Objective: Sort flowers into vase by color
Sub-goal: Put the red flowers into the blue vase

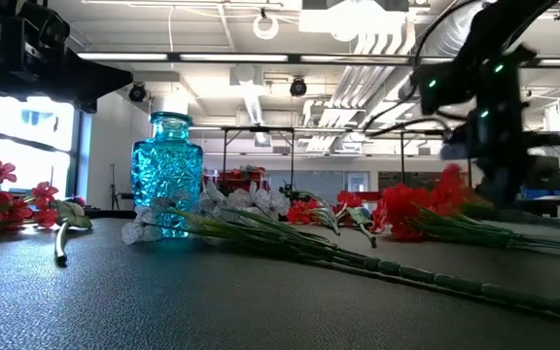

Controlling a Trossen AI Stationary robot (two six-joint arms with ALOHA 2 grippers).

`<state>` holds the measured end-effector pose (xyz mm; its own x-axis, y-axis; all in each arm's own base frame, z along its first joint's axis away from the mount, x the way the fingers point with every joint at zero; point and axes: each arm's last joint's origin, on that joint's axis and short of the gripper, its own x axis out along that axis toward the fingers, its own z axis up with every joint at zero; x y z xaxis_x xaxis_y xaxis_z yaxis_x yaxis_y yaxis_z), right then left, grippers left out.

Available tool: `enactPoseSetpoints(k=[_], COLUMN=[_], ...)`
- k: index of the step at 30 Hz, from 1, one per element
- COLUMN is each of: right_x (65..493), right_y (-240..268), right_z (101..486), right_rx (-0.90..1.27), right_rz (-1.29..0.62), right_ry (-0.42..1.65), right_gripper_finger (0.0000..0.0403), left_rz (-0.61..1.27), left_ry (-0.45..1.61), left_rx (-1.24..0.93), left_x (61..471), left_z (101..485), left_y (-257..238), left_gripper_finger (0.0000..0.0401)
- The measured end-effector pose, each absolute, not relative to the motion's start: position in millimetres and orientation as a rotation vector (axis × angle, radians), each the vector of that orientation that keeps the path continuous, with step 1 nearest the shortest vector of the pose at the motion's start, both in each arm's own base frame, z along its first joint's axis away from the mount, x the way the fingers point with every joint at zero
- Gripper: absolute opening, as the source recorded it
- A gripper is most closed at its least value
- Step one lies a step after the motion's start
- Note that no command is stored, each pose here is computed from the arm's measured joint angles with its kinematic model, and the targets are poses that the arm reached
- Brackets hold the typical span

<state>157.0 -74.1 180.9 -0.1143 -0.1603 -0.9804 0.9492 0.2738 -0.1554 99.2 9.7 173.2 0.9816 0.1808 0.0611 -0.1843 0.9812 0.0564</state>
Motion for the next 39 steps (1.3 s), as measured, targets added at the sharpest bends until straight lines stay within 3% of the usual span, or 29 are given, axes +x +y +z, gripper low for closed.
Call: enactPoseSetpoints(k=[8, 12, 19, 27, 31, 35, 39], right_x=[141.5, 143.3, 154.3, 162.9, 168.2, 175.6, 175.6], right_y=[-25.2, -16.6, -40.8, -80.4, -91.5, -99.1, -103.5], right_z=[223.1, 226.9, 207.6, 171.6, 154.5, 142.5, 136.4], right_rx=[0.749, 0.767, 0.758, 0.768, 0.785, 0.793, 0.817], right_rz=[-1.089, -1.037, -1.097, -1.163, -1.161, -1.130, -1.121], right_ry=[0.932, 0.873, 1.080, 1.361, 1.437, 1.458, 1.490], right_gripper_finger=[0.0000, 0.0000, 0.0022, 0.0144, 0.0183, 0.0172, 0.0105], left_rz=[0.184, 0.184, 0.184, 0.186, 0.187, 0.186, 0.186], left_ry=[-0.063, -0.069, -0.074, -0.082, -0.081, -0.081, -0.081], left_rx=[0.058, 0.051, 0.052, 0.096, 0.096, 0.095, 0.092], left_x=[99.1, 99.1, 99.1, 99.0, 99.0, 99.0, 99.0], left_z=[173.9, 174.5, 174.9, 176.1, 176.0, 176.0, 176.0], left_y=[9.7, 9.7, 9.7, 9.7, 9.7, 9.7, 9.7], left_gripper_finger=[0.0007, 0.0007, 0.0007, 0.0007, 0.0007, 0.0007, 0.0007])
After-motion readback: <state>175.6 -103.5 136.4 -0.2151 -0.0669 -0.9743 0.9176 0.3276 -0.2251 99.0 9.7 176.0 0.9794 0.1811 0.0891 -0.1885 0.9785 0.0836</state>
